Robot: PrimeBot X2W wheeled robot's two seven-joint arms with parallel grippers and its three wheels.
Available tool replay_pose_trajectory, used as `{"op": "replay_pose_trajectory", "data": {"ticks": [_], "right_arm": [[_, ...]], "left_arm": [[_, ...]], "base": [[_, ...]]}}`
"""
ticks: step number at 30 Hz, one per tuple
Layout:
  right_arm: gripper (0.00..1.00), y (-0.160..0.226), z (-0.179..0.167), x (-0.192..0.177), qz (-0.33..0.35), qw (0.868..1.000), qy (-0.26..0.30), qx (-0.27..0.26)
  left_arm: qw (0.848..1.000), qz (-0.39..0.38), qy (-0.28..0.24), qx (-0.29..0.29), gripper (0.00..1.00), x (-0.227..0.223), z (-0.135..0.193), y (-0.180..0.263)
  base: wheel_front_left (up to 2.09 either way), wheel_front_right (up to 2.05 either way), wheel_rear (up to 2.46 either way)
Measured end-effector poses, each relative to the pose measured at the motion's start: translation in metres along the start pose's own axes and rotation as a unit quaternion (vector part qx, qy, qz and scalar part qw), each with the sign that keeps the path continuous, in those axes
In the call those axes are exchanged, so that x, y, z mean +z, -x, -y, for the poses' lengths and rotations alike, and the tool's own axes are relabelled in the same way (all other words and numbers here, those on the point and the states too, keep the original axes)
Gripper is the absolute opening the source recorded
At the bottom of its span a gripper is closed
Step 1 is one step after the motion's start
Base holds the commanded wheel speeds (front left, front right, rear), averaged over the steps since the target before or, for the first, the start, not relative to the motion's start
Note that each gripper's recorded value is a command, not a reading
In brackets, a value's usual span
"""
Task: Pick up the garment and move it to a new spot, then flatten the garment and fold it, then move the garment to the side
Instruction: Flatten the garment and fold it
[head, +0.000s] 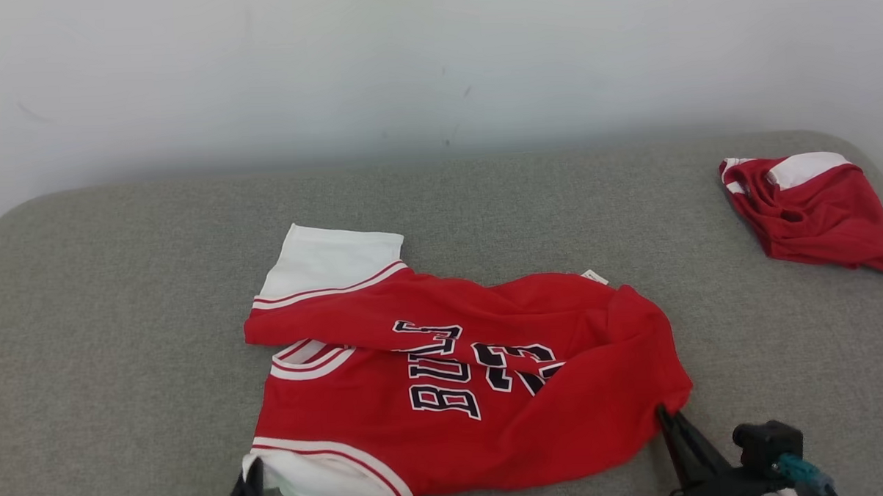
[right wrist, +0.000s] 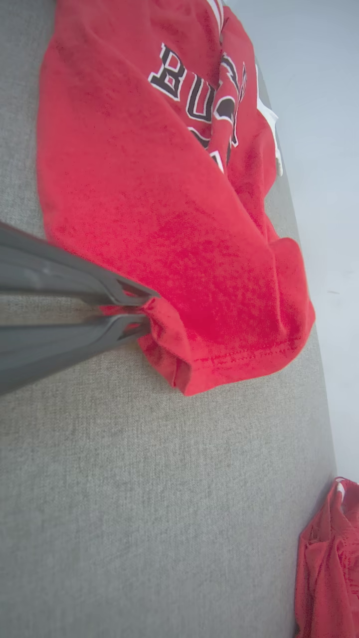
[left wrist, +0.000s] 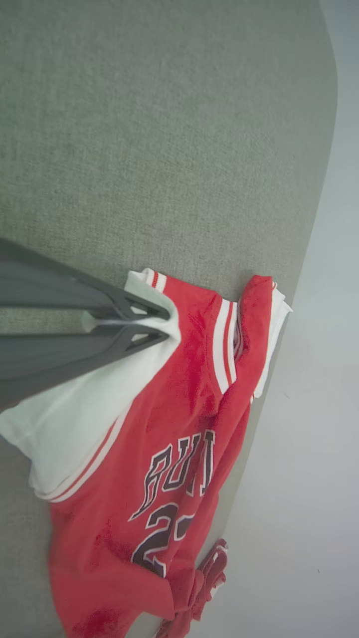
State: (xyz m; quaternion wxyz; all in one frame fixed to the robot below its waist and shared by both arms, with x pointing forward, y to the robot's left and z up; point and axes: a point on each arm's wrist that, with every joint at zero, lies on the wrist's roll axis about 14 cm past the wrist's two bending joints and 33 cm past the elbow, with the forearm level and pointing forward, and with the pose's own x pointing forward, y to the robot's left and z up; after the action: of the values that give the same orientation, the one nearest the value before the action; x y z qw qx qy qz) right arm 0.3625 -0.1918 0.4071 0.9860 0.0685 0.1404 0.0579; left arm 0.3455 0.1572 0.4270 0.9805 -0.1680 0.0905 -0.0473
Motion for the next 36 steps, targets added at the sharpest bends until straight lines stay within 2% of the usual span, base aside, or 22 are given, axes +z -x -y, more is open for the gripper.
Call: {"op": "replay_pose_trajectory", "data": {"ticks": [8,10,17,22,29,36], "right_arm": [[0.0,-0.029,-0.015,0.082,0.088,0.995,0.026,0.045],[0.0,-0.044,-0.019,0.121,0.119,0.991,0.029,0.056],[0.0,-0.093,-0.027,0.234,0.21,0.975,0.03,0.074],[0.0,-0.136,-0.026,0.297,0.239,0.968,0.028,0.072],[0.0,-0.19,-0.026,0.367,0.268,0.961,0.02,0.069],[0.0,-0.224,-0.025,0.41,0.29,0.955,0.029,0.061]], "left_arm": [[0.991,0.108,-0.055,-0.061,0.0,0.091,0.018,-0.036],[0.982,0.133,-0.095,-0.096,0.0,0.13,0.034,-0.061],[0.958,0.198,-0.145,-0.146,0.0,0.237,0.065,-0.129],[0.944,0.246,-0.15,-0.159,0.0,0.306,0.081,-0.178],[0.933,0.279,-0.168,-0.155,0.0,0.357,0.094,-0.245],[0.921,0.318,-0.159,-0.162,0.0,0.394,0.112,-0.288]], "base": [[0.0,0.0,0.0],[0.0,0.0,0.0],[0.0,0.0,0.0],[0.0,0.0,0.0],[0.0,0.0,0.0],[0.0,0.0,0.0]]}}
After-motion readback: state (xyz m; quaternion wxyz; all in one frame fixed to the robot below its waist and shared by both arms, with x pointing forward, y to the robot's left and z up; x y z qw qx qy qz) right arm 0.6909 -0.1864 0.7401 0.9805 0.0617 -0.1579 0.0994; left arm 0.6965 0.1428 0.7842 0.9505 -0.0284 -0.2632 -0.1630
